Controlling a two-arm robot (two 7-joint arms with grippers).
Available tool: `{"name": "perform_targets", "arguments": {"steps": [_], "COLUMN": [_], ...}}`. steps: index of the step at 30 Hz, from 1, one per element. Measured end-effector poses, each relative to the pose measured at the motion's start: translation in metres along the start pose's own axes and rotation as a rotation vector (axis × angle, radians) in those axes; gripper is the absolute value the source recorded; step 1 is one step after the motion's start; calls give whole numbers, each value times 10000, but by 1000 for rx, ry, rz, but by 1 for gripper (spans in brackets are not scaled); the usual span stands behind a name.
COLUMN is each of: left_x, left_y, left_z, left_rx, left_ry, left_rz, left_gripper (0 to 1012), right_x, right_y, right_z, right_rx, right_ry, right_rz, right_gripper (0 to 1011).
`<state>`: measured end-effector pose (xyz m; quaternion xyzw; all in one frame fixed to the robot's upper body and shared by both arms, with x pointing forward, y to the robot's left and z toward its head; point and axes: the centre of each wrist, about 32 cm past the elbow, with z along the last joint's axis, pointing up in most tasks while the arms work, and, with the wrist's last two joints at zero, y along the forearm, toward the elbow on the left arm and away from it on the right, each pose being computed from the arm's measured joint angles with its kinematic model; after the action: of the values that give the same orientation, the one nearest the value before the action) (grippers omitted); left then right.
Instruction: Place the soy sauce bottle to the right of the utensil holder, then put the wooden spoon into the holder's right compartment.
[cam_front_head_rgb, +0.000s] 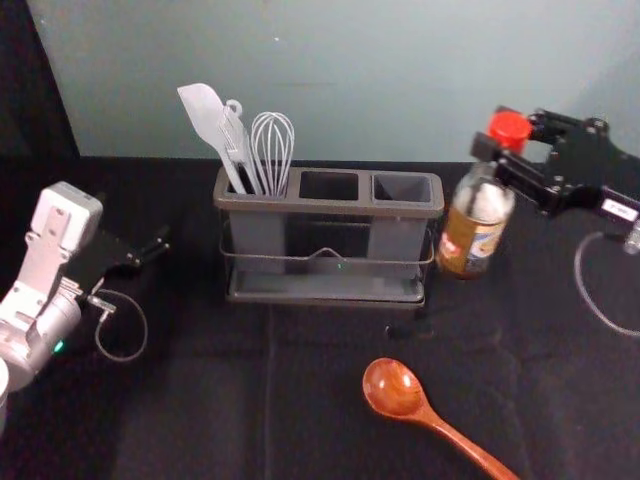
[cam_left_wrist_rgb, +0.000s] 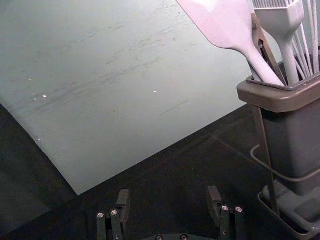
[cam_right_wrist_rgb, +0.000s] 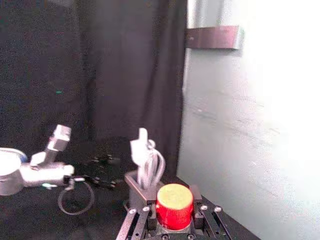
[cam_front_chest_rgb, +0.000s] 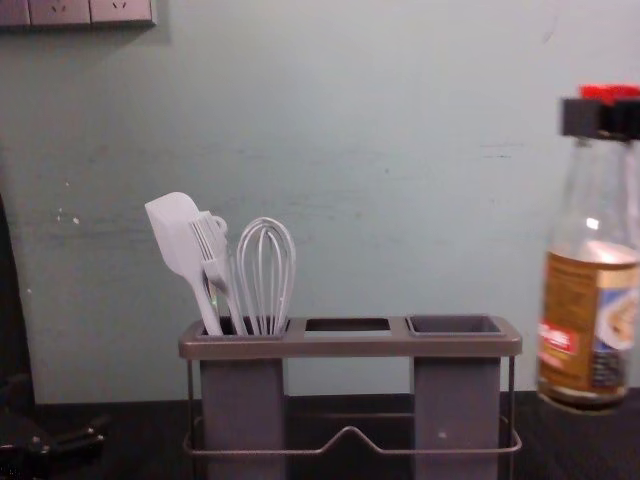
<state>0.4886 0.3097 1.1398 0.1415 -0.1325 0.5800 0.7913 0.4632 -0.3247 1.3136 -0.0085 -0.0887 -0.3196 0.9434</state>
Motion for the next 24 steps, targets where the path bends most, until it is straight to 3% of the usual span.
{"name": "perform_targets", "arguments": {"steps": [7, 10, 24], "left_x": [0, 0, 0], "left_y": [0, 0, 0], "left_z": [0, 0, 0], "left_rx": [0, 0, 0], "left_ry": [0, 0, 0], "left_rz": [0, 0, 0], "left_gripper": [1005, 1005, 1005], "right_x": [124, 183, 354], "right_y": [-213, -255, -115], "right_z": [-200, -343, -829], "right_rx": [-21, -30, -30], "right_ry": [3, -5, -42], "right_rz": [-81, -125, -222], "right_gripper": [390, 390, 390]}}
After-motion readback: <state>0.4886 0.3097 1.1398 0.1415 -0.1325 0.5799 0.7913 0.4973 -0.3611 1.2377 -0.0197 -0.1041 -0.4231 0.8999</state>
